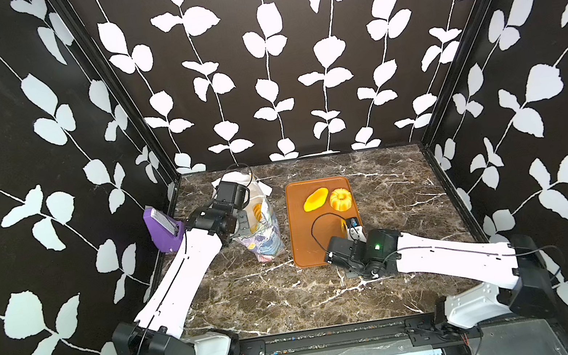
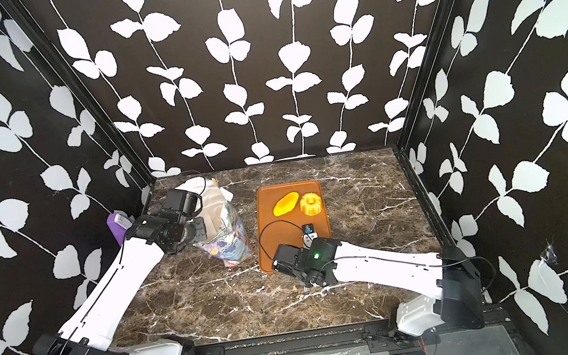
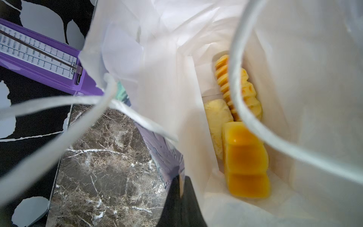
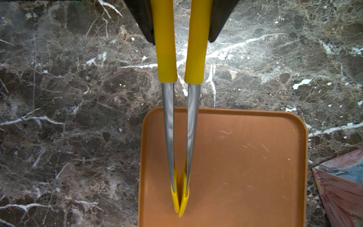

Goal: Pack bread into a paper bag
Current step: Pick up the fake bread from the plate.

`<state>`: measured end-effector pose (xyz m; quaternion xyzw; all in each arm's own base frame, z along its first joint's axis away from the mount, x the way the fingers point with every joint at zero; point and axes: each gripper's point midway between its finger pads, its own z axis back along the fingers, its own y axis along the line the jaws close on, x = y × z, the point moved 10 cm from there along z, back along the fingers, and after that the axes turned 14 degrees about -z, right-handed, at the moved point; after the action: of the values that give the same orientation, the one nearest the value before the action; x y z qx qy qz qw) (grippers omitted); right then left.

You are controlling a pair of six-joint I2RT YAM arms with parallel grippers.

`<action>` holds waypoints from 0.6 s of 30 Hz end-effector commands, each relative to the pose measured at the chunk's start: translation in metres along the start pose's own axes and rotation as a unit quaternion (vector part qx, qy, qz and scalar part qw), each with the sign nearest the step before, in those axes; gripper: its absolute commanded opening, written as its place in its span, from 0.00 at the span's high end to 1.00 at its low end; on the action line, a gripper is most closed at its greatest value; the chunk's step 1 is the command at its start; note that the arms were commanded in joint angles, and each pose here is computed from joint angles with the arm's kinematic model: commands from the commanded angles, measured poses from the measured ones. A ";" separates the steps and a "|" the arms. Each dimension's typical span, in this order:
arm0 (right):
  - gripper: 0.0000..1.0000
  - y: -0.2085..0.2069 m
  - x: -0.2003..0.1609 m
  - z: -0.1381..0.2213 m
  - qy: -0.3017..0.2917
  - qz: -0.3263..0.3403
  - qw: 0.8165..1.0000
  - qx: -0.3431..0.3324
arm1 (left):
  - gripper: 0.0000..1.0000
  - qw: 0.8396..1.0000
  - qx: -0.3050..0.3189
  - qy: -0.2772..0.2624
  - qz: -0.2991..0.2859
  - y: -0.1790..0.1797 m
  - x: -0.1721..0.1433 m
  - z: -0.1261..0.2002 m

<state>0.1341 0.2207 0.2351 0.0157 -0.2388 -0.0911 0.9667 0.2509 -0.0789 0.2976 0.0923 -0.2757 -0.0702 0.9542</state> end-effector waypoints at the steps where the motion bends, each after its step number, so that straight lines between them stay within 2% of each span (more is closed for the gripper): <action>1: 1.00 -0.002 0.004 -0.004 -0.013 -0.012 1.000 0.002 | 1.00 1.000 -0.001 0.002 0.004 0.000 0.002 0.003; 18: 0.70 -0.006 0.011 -0.012 -0.009 -0.019 1.000 -0.010 | 1.00 1.000 0.001 0.003 0.001 0.001 0.001 0.003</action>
<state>0.1458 0.2160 0.2341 0.0192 -0.2344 -0.1113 0.9655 0.2508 -0.0787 0.2976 0.0934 -0.2758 -0.0676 0.9543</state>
